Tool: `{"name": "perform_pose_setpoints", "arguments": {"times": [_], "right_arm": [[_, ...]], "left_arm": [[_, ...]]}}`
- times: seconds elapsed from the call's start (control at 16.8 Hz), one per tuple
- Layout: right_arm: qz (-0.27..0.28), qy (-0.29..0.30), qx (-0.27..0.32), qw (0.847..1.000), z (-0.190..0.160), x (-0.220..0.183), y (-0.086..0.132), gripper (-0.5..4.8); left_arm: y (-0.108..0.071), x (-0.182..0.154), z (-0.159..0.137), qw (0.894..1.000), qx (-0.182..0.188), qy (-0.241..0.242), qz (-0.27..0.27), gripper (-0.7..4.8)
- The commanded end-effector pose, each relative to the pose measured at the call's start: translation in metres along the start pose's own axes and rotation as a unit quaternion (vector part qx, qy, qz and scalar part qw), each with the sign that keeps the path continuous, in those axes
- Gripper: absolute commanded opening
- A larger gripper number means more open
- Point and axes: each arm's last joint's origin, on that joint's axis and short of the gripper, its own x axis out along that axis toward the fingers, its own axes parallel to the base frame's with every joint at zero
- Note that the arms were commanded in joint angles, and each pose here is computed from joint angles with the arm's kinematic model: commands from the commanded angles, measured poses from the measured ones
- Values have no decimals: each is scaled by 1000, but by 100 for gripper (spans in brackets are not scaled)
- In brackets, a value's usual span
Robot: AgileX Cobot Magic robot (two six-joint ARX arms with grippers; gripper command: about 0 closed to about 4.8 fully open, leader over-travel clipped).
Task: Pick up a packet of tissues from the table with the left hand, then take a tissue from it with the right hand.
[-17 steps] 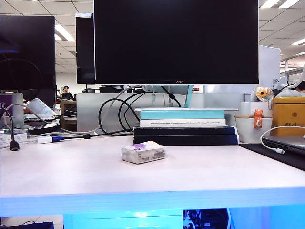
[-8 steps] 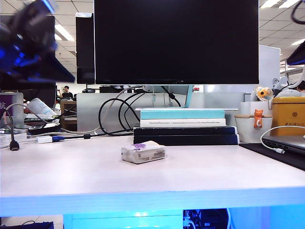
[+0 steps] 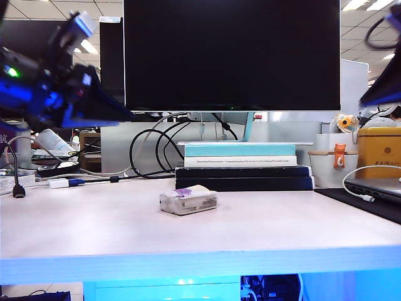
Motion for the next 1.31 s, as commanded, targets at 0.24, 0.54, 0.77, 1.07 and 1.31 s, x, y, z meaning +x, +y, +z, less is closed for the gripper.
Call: {"name": "perform_pose_setpoints", "arguments": {"times": [0.24,0.54,0.77,1.07,1.31], "right_arm": [[35,44,-8,998,-9,32,5,-5],[39,47,-18,998,-11,37,11,-5],[40,48,-17,998,-11,37,11,-5],[37,59,-11,998,-13,37,11,-5],[37,60,-10,997,-14,37,11,-5]], "left_arm": [[0,21,-17,999,-20,5,-39,479],[-18,40,-27,999,-9,20,-32,479],[-34,65,-33,999,-5,43,15,479],[-26,93,-37,998,-18,56,6,479],[-24,105,-48,996,-27,80,0,479]]}}
